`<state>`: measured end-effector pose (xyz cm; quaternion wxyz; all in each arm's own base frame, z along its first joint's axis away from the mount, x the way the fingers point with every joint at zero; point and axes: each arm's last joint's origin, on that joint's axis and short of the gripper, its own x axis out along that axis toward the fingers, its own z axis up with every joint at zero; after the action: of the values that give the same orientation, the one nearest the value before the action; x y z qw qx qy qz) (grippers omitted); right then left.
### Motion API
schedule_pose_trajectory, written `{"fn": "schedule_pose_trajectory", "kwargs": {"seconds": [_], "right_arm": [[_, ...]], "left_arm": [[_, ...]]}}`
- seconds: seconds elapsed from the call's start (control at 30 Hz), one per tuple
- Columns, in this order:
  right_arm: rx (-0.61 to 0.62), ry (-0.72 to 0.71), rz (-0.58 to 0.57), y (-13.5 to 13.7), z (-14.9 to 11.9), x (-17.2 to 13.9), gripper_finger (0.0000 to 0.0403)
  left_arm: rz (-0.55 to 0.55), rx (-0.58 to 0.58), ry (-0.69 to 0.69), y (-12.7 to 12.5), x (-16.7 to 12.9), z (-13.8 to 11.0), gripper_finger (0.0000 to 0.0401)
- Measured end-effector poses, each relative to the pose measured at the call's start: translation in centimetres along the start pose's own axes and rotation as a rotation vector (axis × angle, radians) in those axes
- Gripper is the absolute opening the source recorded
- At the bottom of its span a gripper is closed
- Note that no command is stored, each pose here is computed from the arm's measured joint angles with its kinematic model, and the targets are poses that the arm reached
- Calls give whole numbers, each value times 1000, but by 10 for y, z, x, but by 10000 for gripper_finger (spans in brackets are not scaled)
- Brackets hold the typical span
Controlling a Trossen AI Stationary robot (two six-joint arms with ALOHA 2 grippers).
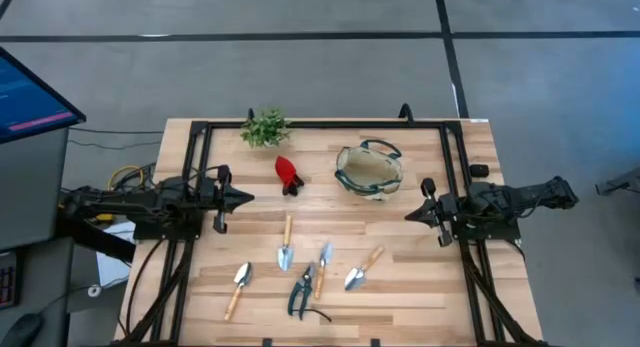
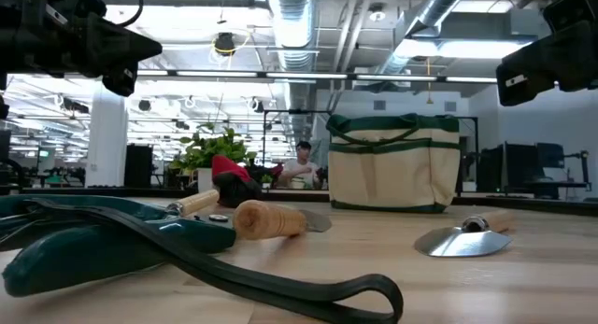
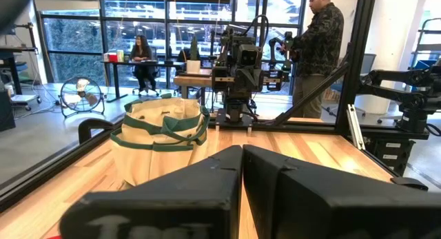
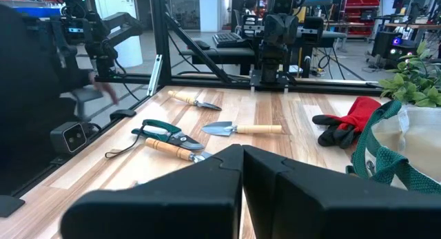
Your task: Pick & Place Garden tools in Gardening bag
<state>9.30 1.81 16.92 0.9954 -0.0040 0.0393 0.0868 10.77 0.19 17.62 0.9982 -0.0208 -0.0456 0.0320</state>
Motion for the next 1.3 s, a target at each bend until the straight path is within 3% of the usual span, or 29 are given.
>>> {"fn": "schedule_pose_trajectory", "kwargs": {"seconds": [1.03,1.3], "right_arm": [[-1,0,0,0,0,0,0],[-131,-1,-3,0,0,0,0]], "left_arm": [[0,0,0,0,0,0,2],[0,0,-3,0,0,0,2]]}}
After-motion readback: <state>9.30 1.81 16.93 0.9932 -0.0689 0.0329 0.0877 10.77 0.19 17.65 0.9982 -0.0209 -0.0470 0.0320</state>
